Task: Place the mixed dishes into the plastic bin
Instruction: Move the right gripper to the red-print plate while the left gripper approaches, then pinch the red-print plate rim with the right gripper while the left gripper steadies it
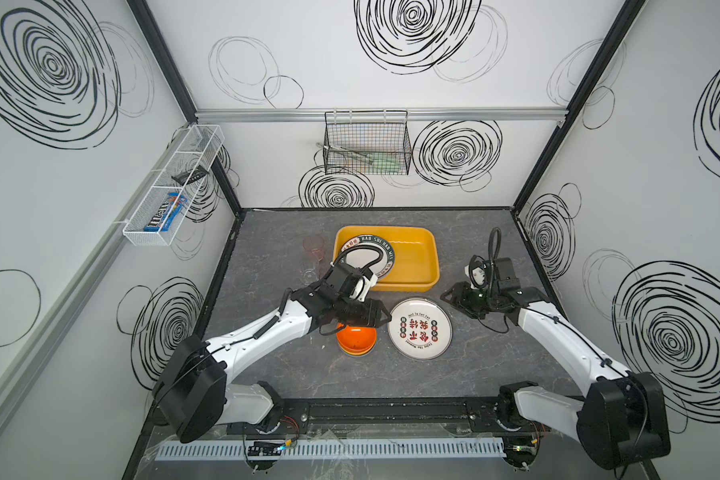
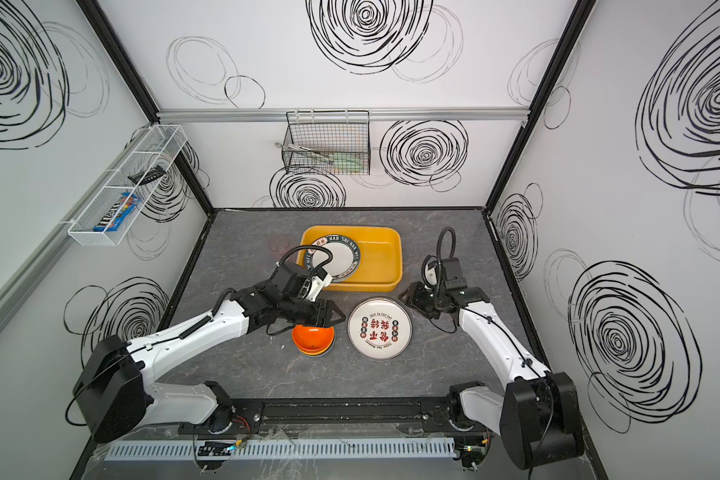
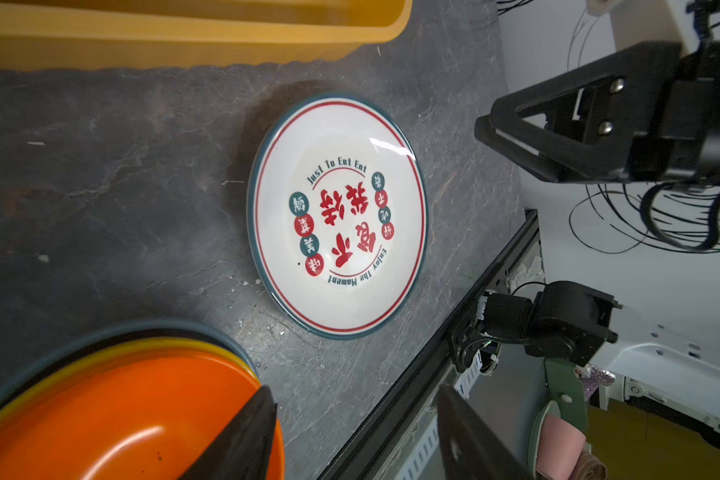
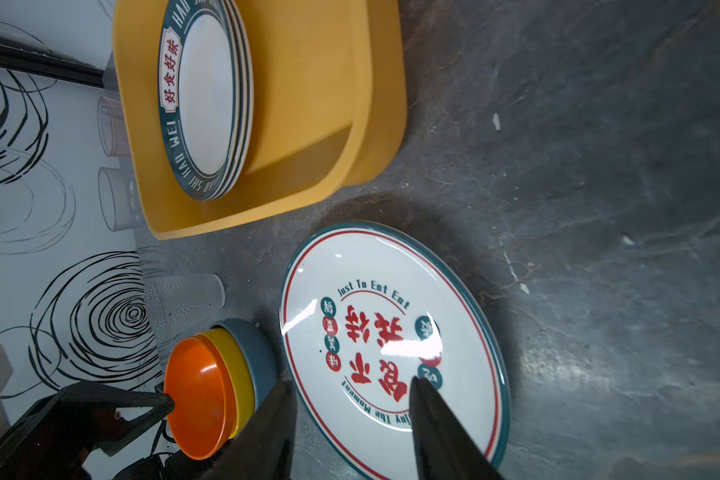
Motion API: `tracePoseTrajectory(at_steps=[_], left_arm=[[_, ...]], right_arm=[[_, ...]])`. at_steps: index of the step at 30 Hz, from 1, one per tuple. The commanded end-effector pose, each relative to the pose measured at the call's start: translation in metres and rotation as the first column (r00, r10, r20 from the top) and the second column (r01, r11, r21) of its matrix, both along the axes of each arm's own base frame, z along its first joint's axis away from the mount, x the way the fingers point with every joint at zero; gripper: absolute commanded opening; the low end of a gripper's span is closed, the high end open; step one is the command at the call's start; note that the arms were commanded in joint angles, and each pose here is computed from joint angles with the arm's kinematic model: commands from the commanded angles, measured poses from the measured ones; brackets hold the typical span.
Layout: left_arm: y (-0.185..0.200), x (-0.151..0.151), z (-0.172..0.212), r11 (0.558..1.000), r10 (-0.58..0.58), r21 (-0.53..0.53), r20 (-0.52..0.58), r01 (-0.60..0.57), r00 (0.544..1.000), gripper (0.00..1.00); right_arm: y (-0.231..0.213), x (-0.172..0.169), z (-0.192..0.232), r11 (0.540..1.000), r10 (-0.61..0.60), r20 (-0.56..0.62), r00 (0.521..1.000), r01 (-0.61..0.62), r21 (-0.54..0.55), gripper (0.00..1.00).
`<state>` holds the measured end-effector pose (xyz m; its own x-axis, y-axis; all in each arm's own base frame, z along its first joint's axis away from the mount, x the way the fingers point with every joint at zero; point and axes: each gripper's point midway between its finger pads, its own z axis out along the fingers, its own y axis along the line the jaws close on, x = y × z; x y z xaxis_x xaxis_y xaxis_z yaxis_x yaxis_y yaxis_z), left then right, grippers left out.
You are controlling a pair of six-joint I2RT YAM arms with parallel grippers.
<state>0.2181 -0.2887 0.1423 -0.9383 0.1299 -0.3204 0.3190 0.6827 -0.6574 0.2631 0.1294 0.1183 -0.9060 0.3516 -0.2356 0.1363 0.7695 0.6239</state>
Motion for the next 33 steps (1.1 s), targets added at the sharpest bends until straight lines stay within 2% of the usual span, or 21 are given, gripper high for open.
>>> tracePoseTrajectory(at_steps=[1, 13, 24, 33], left_arm=[[-0.016, 0.006, 0.014, 0.999, -0.027, -0.024, 0.070, 0.029, 0.997, 0.65], [-0.031, -0.005, 0.010, 0.997, -0.073, -0.015, 0.069, 0.074, 0.995, 0.65], [-0.031, -0.005, 0.007, 0.997, -0.073, -0.014, 0.067, 0.074, 0.995, 0.65], [-0.031, -0.006, 0.005, 0.997, -0.069, -0.013, 0.061, 0.070, 0.996, 0.65]], right_arm=[[-0.008, -0.017, -0.011, 0.999, -0.031, -0.061, 0.998, 0.033, 0.036, 0.50], [-0.015, -0.050, -0.056, 0.990, -0.093, -0.163, 0.982, 0.110, 0.094, 0.49], [-0.012, -0.061, -0.079, 0.982, -0.110, -0.199, 0.974, 0.137, 0.129, 0.48], [-0.006, -0.061, -0.088, 0.980, -0.100, -0.193, 0.976, 0.130, 0.149, 0.42]])
